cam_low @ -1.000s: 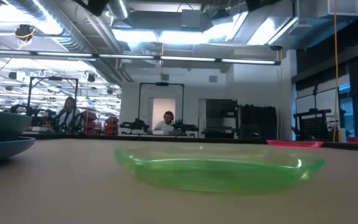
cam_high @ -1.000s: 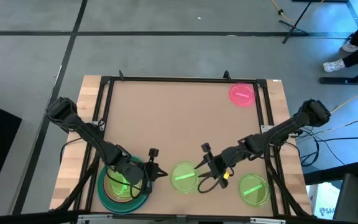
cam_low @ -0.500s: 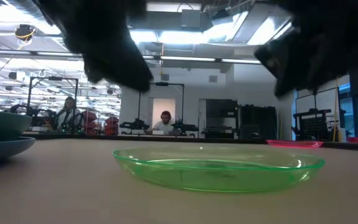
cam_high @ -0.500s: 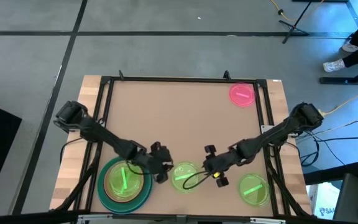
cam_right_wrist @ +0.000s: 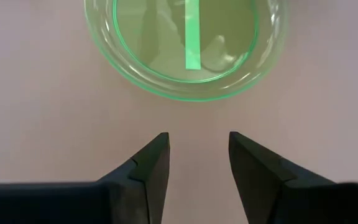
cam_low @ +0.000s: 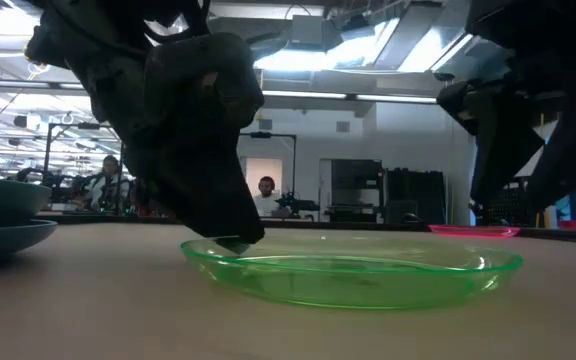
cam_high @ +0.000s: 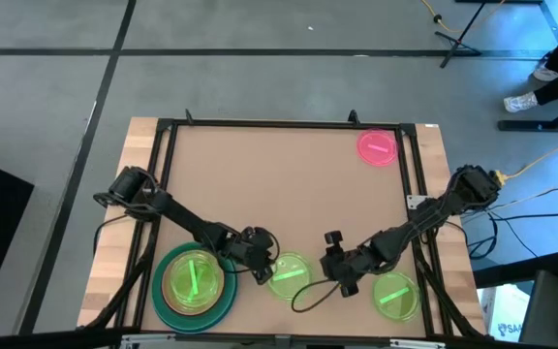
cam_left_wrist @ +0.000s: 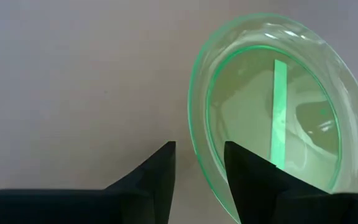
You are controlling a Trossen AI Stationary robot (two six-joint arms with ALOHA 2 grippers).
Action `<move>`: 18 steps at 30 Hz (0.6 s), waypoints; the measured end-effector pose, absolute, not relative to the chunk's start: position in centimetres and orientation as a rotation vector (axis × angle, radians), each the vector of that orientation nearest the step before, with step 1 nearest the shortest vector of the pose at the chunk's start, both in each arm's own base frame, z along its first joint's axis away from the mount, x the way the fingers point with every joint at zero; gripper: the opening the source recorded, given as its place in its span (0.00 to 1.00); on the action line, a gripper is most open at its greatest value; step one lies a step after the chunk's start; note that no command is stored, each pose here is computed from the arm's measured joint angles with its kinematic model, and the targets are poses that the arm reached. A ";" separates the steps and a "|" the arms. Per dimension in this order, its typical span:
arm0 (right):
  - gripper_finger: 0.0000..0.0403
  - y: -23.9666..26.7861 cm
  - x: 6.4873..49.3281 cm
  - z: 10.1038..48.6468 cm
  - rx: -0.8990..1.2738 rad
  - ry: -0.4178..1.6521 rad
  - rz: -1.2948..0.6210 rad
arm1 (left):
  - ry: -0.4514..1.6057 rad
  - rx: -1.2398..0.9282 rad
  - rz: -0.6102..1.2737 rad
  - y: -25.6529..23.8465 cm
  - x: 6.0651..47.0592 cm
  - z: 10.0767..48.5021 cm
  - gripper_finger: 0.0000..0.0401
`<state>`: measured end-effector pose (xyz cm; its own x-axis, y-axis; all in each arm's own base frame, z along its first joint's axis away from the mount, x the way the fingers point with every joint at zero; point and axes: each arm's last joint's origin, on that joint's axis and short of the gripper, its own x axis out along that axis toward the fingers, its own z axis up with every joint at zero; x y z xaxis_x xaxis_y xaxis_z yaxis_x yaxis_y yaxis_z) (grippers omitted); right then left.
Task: Stack plastic plates
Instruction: Stack the light green plate on top of the light green plate
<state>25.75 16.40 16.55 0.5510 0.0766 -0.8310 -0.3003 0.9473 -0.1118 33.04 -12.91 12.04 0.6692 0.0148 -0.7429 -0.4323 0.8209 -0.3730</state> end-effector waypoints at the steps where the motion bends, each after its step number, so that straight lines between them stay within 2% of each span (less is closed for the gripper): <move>1: 0.39 16.4 25.8 16.6 -0.262 0.956 0.219 | 0.806 -0.563 0.271 -12.9 33.0 12.0 0.33; 7: 0.39 16.3 25.8 16.6 -0.268 0.950 0.204 | 0.794 -0.477 0.240 -13.1 33.1 12.0 0.29; 16: 0.39 16.3 25.8 16.6 -0.269 0.950 0.205 | 0.776 -0.445 0.263 -12.9 33.1 12.1 0.04; 18: 0.39 16.3 25.9 16.6 -0.274 0.946 0.193 | 0.767 -0.424 0.273 -12.8 33.1 12.1 0.01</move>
